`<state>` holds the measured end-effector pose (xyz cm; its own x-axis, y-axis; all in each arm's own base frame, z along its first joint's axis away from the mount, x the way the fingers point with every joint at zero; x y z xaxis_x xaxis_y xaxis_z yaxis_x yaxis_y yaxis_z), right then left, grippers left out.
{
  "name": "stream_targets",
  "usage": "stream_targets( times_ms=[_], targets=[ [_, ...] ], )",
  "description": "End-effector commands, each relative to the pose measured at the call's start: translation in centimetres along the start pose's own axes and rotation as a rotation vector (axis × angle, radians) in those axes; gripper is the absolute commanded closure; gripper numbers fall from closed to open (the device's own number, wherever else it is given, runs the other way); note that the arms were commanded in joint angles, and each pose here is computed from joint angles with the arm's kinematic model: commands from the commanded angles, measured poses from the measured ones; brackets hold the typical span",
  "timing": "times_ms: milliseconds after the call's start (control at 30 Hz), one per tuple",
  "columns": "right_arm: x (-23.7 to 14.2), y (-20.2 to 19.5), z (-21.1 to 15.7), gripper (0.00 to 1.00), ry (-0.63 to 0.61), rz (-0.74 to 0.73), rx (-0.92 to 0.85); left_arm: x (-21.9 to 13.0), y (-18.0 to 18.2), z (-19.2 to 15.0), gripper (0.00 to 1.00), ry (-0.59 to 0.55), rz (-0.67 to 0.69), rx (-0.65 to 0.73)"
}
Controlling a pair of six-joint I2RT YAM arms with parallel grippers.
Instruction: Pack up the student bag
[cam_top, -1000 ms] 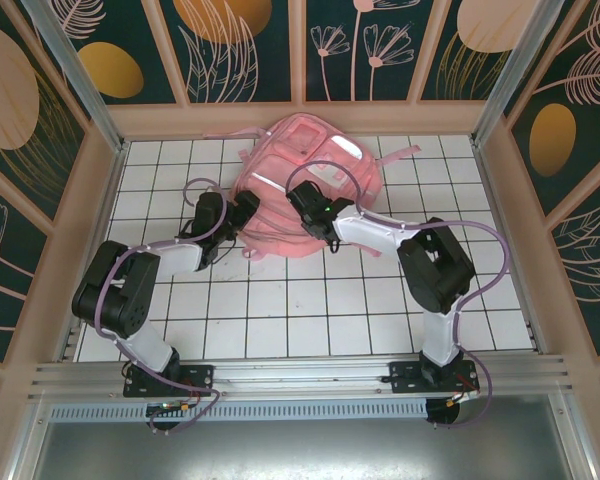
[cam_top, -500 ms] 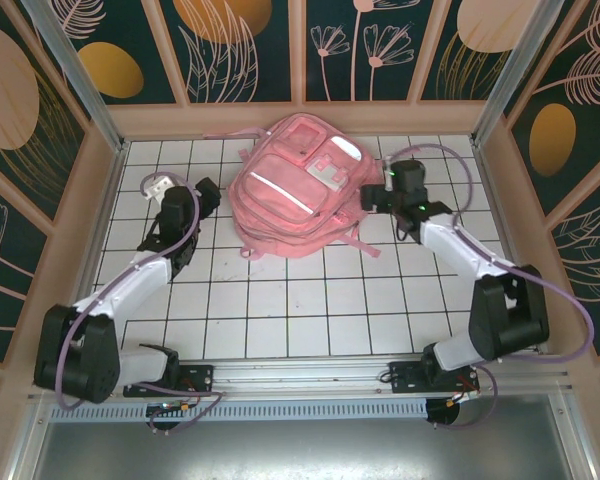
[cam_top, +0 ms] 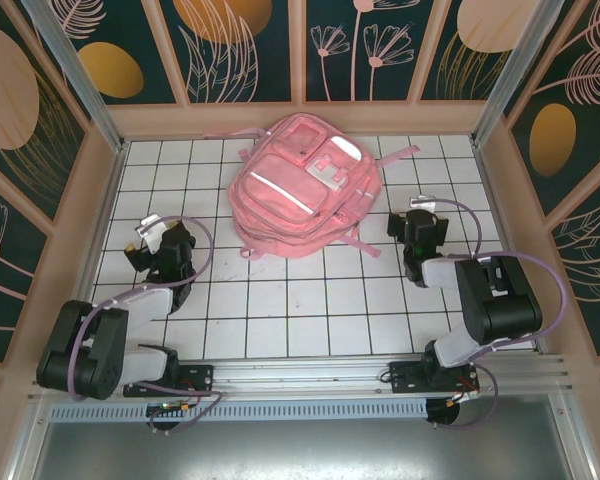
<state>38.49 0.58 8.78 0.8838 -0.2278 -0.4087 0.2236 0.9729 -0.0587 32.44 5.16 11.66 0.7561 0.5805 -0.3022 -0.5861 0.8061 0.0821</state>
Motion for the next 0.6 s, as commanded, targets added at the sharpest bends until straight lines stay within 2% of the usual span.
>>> stream_targets(
  times_ms=[0, 100, 200, 267, 300, 333, 400, 467, 533, 567],
  targets=[
    [-0.4, -0.8, 3.6, 0.01, -0.173, 0.083, 0.069, 0.3, -2.1, 3.2, 0.01, -0.133, -0.098, -0.026],
    [-1.0, -3.0, 3.3, 0.01, -0.198, 0.138, 0.184, 0.6, -4.1, 3.7, 0.01, -0.157, -0.192, 0.026],
    [-2.2, -3.1, 3.0, 0.01, -0.244, 0.182, 0.197, 0.4, -5.0, 4.1, 0.01, -0.196, -0.244, 0.078],
    [-2.9, -3.3, 2.7, 0.01, -0.299, 0.169, 0.190, -0.1, -4.4, 4.2, 0.01, -0.243, -0.266, 0.059],
    [-2.6, -3.1, 2.4, 0.01, -0.267, 0.162, 0.191, -0.1, -3.5, 4.1, 0.01, -0.267, -0.262, 0.015],
    [-2.7, -3.2, 2.8, 0.01, -0.287, 0.163, 0.193, 0.1, -2.6, 4.2, 0.01, -0.286, -0.249, -0.029],
    [-2.7, -3.1, 2.5, 0.01, -0.277, 0.161, 0.190, 0.6, -2.8, 3.8, 0.01, -0.242, -0.290, -0.037],
    [-2.7, -3.2, 2.5, 0.01, -0.277, 0.160, 0.190, 0.0, -2.9, 3.3, 0.01, -0.265, -0.336, -0.033],
    [-2.7, -3.1, 2.6, 0.01, -0.279, 0.161, 0.187, -0.5, -2.2, 3.5, 0.01, -0.329, -0.328, -0.058],
    [-2.8, -3.1, 2.6, 0.01, -0.282, 0.160, 0.187, 0.1, -2.7, 2.6, 0.01, -0.256, -0.334, -0.032]
  ],
)
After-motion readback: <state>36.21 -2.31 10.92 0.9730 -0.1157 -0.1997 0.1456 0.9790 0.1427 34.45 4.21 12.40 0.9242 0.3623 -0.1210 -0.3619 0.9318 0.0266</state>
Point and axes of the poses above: each hand's point on the last joint's axis, 136 mm out from that joint toward the fingers, its own x axis out along the fingers, its own y axis along the line the jaws close on, z = x × y, the point moved 1 cm from there along -x, back along the fingers, and after that the axes turned 3 degrees about x, right-handed, at the moved point
